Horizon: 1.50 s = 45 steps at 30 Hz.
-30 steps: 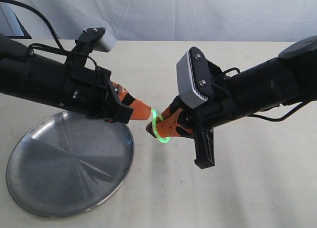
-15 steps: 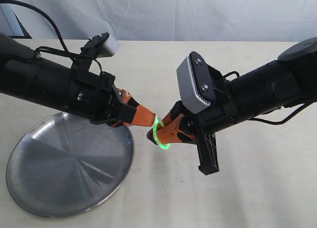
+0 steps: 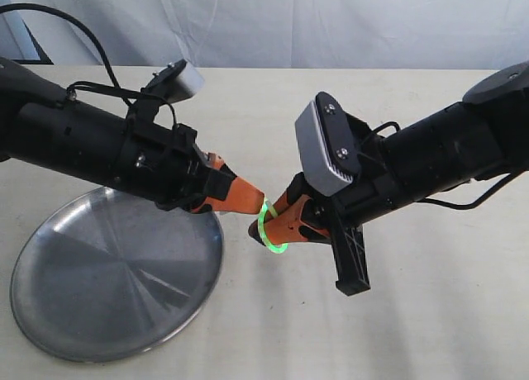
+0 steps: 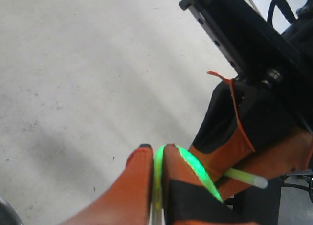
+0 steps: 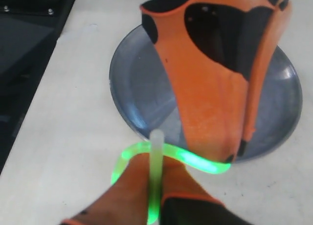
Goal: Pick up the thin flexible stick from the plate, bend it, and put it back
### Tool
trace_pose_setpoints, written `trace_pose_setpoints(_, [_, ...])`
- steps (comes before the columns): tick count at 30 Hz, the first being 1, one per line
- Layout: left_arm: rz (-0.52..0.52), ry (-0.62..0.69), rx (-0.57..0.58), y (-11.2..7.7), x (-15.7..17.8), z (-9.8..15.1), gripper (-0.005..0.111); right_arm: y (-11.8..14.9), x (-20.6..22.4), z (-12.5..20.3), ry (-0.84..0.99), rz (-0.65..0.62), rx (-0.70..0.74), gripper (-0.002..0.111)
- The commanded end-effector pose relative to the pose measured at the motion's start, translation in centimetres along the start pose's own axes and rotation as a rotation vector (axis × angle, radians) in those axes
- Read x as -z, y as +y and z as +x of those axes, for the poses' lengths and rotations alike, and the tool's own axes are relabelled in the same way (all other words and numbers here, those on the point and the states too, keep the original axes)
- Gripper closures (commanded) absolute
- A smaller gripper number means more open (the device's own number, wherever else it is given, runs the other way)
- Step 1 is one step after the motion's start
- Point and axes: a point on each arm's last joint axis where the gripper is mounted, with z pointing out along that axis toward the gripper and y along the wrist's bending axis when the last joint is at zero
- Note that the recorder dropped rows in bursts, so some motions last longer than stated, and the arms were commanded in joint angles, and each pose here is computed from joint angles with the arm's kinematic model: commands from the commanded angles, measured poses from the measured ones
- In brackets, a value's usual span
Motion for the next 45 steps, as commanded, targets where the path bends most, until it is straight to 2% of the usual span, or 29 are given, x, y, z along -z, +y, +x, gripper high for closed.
trace_pose_setpoints(1, [-0.044,-0.07,0.066,0.7,-0.1,-0.9,0.107,1.4,0.0,-1.6,-0.126,-0.123,0.018,0.109])
trace_pose_setpoints(32, [0.018,-0.04,0.069,0.1,-0.2,-0.6,0.107,1.5,0.0,-1.7,-0.13,-0.13,0.019,0.109])
trace_pose_setpoints(34, [0.015,-0.037,0.037,0.2,-0.2,-0.6,0.107,1.4,0.0,-1.8,-0.14,-0.124,0.012,0.109])
trace_pose_setpoints(35, [0.011,-0.039,-0.014,0.2,-0.2,-0.6,0.107,1.4,0.0,-1.9,-0.151,-0.118,0.004,0.109])
trace_pose_setpoints(38, [-0.01,-0.041,-0.1,0.4,-0.2,-0.6,0.107,1.1,0.1,-2.2,-0.188,-0.099,-0.061,0.109])
trace_pose_setpoints(41, [-0.053,-0.063,-0.116,0.4,0.1,-0.9,0.107,0.7,0.1,-2.5,-0.214,-0.069,-0.194,0.109])
trace_pose_setpoints(45, [-0.095,-0.11,-0.143,0.0,1.0,-1.3,0.107,0.3,0.1,-2.3,-0.194,-0.036,-0.295,0.109])
